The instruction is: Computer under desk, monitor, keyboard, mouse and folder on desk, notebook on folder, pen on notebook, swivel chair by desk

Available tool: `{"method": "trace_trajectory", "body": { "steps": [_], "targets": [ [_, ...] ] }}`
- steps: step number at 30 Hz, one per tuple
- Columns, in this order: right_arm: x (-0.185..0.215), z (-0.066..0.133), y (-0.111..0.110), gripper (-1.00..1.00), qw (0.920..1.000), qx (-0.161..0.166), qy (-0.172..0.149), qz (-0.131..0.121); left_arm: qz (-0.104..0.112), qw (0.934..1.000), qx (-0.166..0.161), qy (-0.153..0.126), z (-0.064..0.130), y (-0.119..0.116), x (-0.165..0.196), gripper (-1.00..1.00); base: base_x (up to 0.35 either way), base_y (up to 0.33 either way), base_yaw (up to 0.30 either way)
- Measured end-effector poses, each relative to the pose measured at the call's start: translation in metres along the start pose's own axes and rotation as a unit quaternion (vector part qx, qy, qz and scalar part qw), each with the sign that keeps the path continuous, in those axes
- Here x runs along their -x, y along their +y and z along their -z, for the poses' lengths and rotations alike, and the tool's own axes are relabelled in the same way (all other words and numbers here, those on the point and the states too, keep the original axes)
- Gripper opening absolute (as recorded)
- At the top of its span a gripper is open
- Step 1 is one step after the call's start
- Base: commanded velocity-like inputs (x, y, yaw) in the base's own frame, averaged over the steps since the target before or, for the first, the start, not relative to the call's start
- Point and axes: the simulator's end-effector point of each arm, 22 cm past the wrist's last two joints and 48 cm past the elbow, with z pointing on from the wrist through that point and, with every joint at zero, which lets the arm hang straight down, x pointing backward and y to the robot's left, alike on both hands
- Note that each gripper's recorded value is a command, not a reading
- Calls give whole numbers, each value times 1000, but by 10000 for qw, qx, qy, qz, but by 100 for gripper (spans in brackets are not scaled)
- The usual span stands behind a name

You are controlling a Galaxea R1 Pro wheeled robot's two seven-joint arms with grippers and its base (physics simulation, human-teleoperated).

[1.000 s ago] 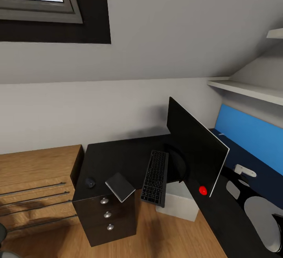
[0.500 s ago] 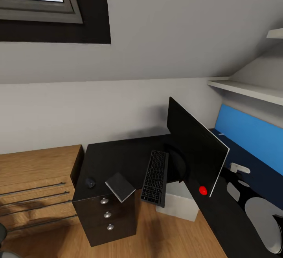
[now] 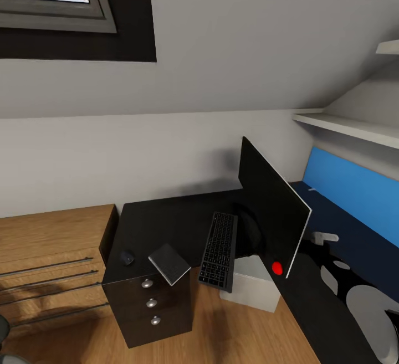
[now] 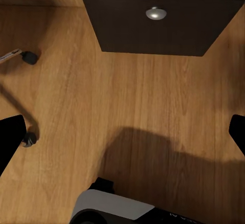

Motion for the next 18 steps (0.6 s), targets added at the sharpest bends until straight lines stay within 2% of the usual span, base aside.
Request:
{"method": "trace_trajectory", "body": {
  "steps": [4,18],
  "targets": [
    [-1,0,5,100,9999,116,6,12,-3,10000,-2,0,0,0,0,100,0,0,0],
    [-2,1,6,100,9999,130,9,15,-2,10000,-2,-1,0,0,0,100,0,0,0]
  ]
}}
